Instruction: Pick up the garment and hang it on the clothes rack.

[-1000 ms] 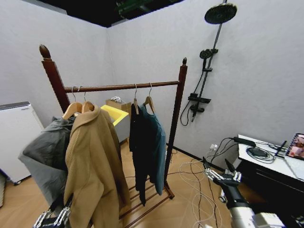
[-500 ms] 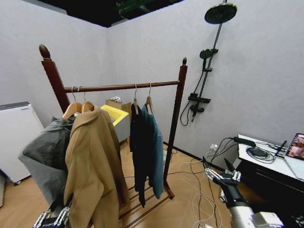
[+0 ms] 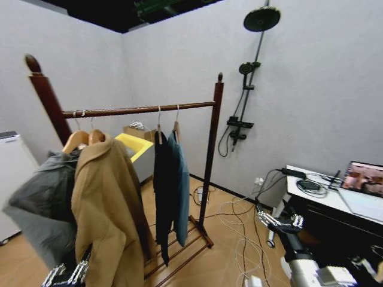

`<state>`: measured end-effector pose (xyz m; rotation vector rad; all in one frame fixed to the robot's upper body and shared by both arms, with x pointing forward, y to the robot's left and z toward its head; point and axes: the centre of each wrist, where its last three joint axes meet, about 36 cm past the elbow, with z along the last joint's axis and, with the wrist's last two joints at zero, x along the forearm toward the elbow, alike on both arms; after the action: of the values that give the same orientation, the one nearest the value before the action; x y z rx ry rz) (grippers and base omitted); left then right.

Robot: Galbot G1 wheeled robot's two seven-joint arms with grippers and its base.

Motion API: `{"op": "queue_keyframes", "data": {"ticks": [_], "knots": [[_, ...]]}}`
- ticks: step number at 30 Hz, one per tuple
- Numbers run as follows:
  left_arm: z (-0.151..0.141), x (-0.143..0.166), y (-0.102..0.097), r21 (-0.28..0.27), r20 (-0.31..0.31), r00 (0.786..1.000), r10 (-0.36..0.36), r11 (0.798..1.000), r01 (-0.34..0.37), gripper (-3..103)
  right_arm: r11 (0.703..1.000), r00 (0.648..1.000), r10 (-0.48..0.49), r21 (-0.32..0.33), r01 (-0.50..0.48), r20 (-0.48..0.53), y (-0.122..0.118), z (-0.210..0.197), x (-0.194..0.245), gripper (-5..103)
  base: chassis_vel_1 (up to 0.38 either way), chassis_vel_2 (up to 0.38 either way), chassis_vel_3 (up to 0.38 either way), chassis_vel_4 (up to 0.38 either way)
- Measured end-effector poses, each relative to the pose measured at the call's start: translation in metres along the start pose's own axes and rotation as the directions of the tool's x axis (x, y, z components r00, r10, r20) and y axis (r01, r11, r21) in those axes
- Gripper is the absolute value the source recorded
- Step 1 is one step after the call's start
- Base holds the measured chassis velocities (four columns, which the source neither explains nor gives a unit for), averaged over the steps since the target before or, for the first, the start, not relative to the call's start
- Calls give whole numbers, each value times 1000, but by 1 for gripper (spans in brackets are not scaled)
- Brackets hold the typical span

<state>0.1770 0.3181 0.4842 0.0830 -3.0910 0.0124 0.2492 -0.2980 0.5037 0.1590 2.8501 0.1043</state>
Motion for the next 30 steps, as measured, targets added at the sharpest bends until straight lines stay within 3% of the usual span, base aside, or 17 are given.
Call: {"op": "queue_keyframes", "data": {"ticks": [30], "knots": [[0, 0, 0, 0, 0, 1000, 0, 1000, 0, 46, 1000, 1000, 0, 0, 0, 0, 0, 0, 0, 100, -123, -118, -119, -117]]}}
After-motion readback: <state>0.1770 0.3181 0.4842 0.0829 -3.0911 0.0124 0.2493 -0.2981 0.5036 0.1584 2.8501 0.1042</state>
